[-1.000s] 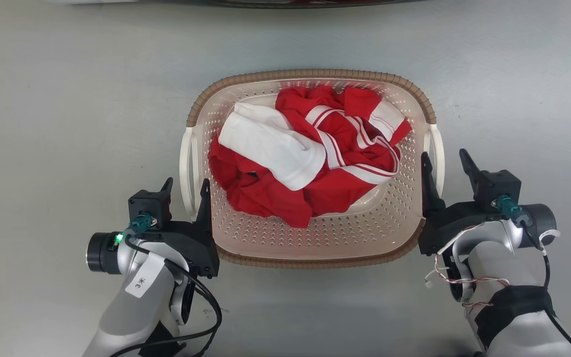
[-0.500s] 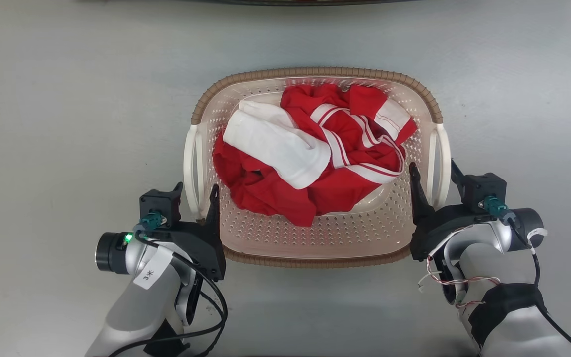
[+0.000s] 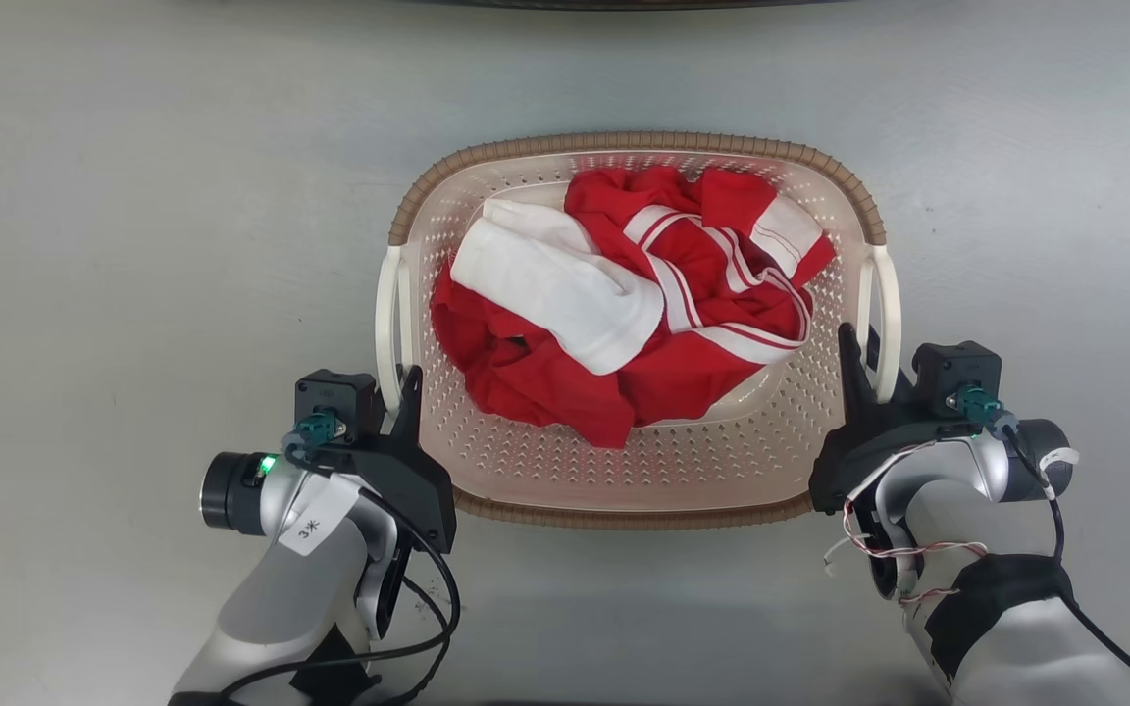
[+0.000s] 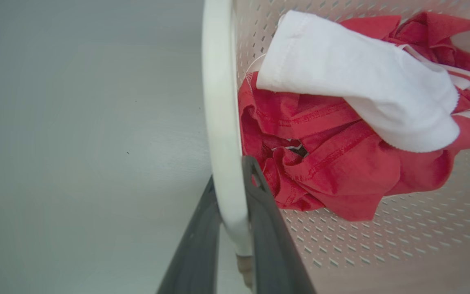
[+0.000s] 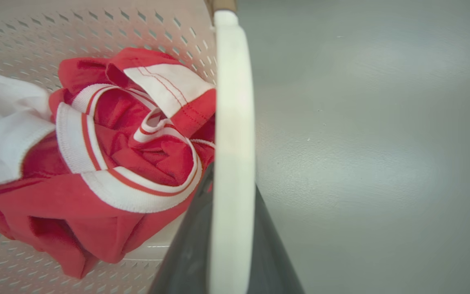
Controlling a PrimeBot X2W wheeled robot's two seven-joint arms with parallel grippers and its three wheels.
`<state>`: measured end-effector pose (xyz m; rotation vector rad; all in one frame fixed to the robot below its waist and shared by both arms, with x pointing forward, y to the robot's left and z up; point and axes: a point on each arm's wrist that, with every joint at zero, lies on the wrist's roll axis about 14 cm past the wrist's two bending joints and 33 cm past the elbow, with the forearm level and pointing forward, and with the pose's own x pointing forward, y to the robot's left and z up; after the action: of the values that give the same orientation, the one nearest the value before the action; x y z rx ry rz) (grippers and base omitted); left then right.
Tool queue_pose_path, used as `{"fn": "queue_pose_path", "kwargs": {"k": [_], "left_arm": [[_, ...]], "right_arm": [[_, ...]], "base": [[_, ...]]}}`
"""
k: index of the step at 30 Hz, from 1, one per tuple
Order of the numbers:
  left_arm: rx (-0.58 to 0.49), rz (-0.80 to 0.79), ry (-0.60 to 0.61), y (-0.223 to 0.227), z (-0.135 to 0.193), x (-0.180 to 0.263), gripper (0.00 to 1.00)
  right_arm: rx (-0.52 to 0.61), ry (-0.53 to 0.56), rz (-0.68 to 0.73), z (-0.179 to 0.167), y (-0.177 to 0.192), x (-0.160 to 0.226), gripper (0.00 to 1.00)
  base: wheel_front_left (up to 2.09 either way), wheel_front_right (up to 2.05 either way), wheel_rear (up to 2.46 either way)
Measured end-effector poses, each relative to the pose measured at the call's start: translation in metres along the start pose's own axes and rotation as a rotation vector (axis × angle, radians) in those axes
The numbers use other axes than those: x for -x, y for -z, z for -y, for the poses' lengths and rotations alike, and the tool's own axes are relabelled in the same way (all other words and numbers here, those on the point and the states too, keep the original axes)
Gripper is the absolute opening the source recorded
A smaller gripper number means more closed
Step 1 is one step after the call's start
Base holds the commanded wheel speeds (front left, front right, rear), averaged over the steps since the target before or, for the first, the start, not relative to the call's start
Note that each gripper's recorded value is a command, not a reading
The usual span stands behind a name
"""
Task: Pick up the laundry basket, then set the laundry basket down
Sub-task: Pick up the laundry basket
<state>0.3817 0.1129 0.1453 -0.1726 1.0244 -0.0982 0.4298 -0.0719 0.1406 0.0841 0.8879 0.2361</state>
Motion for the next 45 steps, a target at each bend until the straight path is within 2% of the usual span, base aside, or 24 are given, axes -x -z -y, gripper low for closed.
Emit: {"fn": "queue_pose_path", "kwargs": {"k": [13, 25, 34, 45], "left_arm": [[0.002, -0.002, 0.004, -0.005, 0.003, 0.003, 0.00], [0.009, 0.028, -0.004, -0.020, 0.006, 0.019, 0.00], [-0.017, 0.058, 0.002, -0.035, 0.012, 0.038, 0.00], [-0.012, 0.035, 0.000, -0.025, 0.016, 0.073, 0.00]], "right_arm": [[-0.021, 0.004, -0.017, -0.002, -0.001, 0.003, 0.00], [-0.012, -0.003, 0.021, -0.009, -0.024, 0.020, 0.00], [-0.018, -0.002, 0.037, -0.013, -0.043, 0.042, 0.00], [-0.024, -0.013, -0.009, -0.025, -0.037, 0.084, 0.00]], "base": [[0.00, 0.00, 0.00], [0.00, 0.00, 0.00], [0.00, 0.00, 0.00], [0.00, 0.00, 0.00]]}}
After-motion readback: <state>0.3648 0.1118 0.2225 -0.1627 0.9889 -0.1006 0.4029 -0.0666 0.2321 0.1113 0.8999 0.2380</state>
